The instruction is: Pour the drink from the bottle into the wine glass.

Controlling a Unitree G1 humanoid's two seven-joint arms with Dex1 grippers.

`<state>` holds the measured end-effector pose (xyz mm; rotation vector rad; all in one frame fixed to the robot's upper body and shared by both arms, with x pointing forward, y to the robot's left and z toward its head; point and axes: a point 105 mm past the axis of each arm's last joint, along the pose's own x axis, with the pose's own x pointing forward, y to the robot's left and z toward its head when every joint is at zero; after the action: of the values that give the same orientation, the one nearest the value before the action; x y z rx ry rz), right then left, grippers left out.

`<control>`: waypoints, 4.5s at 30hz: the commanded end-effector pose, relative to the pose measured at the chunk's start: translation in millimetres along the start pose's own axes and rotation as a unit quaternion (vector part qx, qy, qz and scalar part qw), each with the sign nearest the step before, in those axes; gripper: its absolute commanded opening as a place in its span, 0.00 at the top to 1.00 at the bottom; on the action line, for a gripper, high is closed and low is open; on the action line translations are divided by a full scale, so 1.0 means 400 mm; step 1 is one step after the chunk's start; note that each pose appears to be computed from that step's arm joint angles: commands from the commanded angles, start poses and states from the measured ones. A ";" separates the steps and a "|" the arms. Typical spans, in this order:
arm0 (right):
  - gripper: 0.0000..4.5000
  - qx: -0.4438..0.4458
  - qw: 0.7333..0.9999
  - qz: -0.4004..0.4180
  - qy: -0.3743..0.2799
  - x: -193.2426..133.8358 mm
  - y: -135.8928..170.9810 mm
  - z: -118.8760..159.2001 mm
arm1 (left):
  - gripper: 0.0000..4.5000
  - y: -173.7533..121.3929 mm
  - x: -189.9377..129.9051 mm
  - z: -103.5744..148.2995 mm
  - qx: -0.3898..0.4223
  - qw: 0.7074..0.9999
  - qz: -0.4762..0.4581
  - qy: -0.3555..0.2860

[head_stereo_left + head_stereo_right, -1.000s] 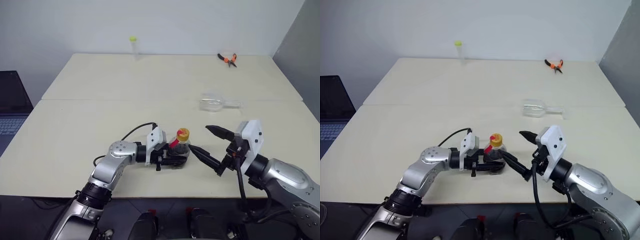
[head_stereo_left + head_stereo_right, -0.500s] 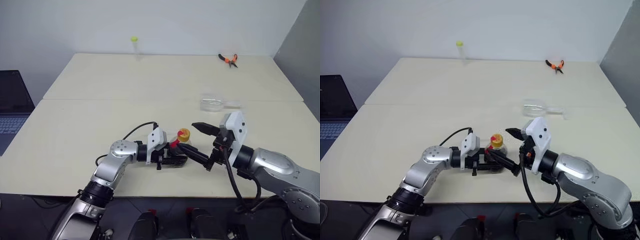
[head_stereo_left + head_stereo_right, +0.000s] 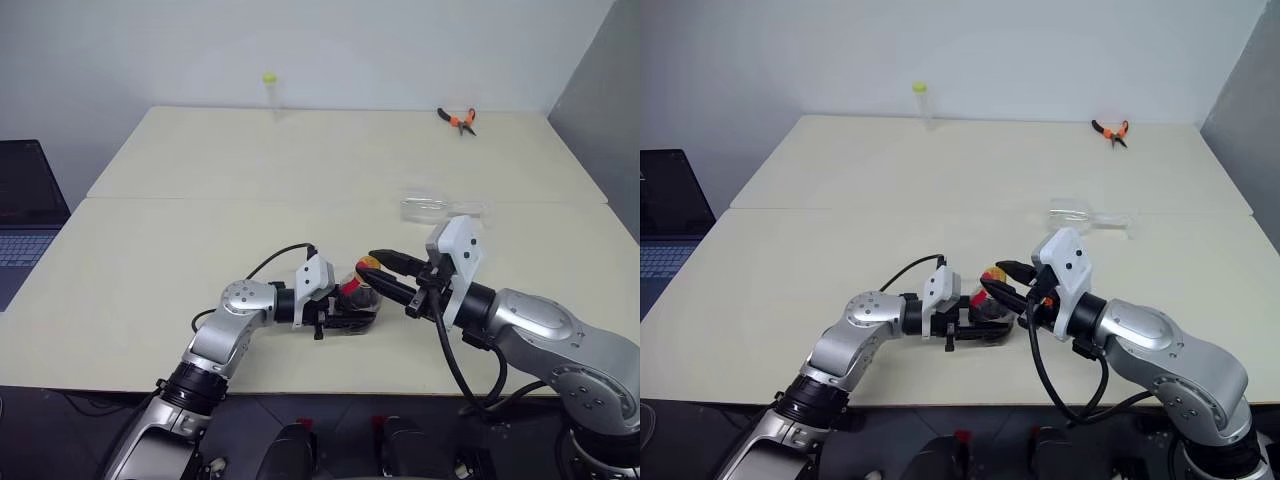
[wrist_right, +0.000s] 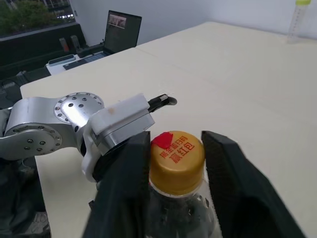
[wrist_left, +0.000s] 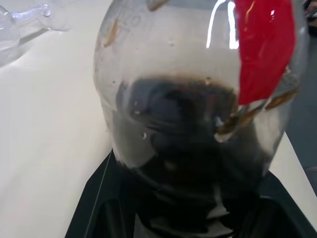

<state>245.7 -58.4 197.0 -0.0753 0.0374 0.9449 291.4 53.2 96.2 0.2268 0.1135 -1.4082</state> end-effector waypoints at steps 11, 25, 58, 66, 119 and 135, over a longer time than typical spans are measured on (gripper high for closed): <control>0.74 -0.050 0.998 0.036 0.016 -0.008 0.003 -0.002 | 0.66 0.013 -0.006 0.061 0.038 0.999 -0.003 -0.013; 0.74 -0.172 0.955 0.205 0.127 -0.021 -0.103 -0.031 | 0.78 -0.036 -0.008 0.085 0.048 0.997 -0.067 -0.010; 0.04 -0.002 0.996 -0.064 -0.062 0.002 -0.018 0.028 | 0.80 0.029 0.015 0.070 0.034 0.998 0.038 -0.033; 0.55 -0.004 0.996 -0.068 -0.060 0.009 -0.018 0.021 | 0.80 0.026 0.017 0.074 0.036 0.998 0.035 -0.034; 0.11 -0.052 0.993 -0.083 -0.067 -0.006 -0.044 0.042 | 0.82 -0.005 0.024 0.070 0.012 0.999 0.011 -0.036; 0.11 -0.045 0.997 -0.056 -0.003 -0.100 -0.062 0.000 | 0.82 0.005 0.009 0.066 0.008 0.999 0.025 -0.033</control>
<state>256.4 -116.5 190.8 -0.1648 0.0206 0.7392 293.7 47.4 102.3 0.1823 0.1287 -1.3469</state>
